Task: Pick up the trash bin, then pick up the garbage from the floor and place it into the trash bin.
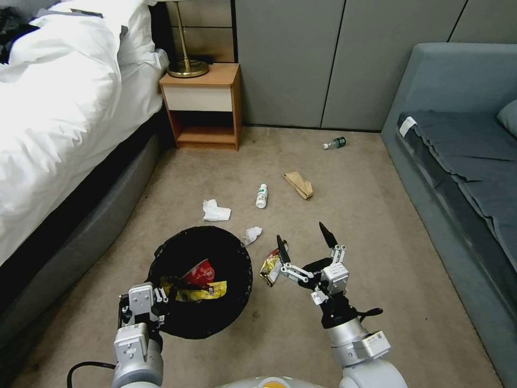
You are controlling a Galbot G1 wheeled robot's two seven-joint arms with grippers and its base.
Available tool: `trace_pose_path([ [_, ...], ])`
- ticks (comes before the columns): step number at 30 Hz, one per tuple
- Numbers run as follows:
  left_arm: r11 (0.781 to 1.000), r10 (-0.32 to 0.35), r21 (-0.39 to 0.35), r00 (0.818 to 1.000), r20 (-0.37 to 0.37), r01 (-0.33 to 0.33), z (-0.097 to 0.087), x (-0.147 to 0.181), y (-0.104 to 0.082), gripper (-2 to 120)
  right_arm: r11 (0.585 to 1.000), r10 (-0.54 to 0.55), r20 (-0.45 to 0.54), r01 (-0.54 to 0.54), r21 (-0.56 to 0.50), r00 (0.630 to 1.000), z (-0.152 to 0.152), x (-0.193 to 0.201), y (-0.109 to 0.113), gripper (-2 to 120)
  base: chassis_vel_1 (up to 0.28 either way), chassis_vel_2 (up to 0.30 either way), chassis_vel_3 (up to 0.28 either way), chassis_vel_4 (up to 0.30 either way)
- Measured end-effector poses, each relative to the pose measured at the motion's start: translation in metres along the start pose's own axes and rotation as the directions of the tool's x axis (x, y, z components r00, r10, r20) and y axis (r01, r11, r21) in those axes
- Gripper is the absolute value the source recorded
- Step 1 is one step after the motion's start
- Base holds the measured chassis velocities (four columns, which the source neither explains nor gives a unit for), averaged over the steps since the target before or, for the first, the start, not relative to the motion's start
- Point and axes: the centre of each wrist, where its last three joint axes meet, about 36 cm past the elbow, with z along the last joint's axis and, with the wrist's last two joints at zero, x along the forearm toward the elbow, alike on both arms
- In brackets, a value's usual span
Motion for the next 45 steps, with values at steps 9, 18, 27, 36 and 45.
trace_pose_path([
  [9, 1.0, 0.002, -0.007, 1.0, -0.002, -0.002, 0.001, 0.003, -0.001, 1, 0.998, 0.05, -0.06, -0.052, -0.03, 0.997, -0.004, -0.037, -0.014, 100, 0.0, 0.0, 0.0, 0.0],
  [18, 1.0, -0.018, -0.01, 1.0, 0.0, 0.018, 0.002, 0.004, 0.0, 1, 0.98, 0.111, -0.414, -0.169, -0.107, 0.904, 0.043, -0.084, -0.028, 100, 0.0, 0.0, 0.0, 0.0],
  [27, 1.0, -0.023, -0.014, 1.0, -0.003, 0.023, 0.005, 0.007, -0.003, 1, 0.973, 0.099, -0.67, -0.213, -0.09, 0.736, 0.09, -0.124, -0.055, 100, 0.0, 0.0, 0.0, 0.0],
  [36, 1.0, -0.022, -0.014, 1.0, -0.01, 0.022, 0.002, 0.009, -0.003, 1, 0.975, 0.063, -0.807, -0.21, -0.077, 0.588, 0.131, -0.144, -0.074, 100, 0.0, 0.0, 0.0, 0.0],
  [45, 1.0, -0.026, -0.018, 1.0, -0.013, 0.025, 0.004, 0.011, -0.003, 1, 0.968, -0.013, -0.857, -0.208, -0.139, 0.515, 0.16, -0.159, -0.088, 100, 0.0, 0.0, 0.0, 0.0],
])
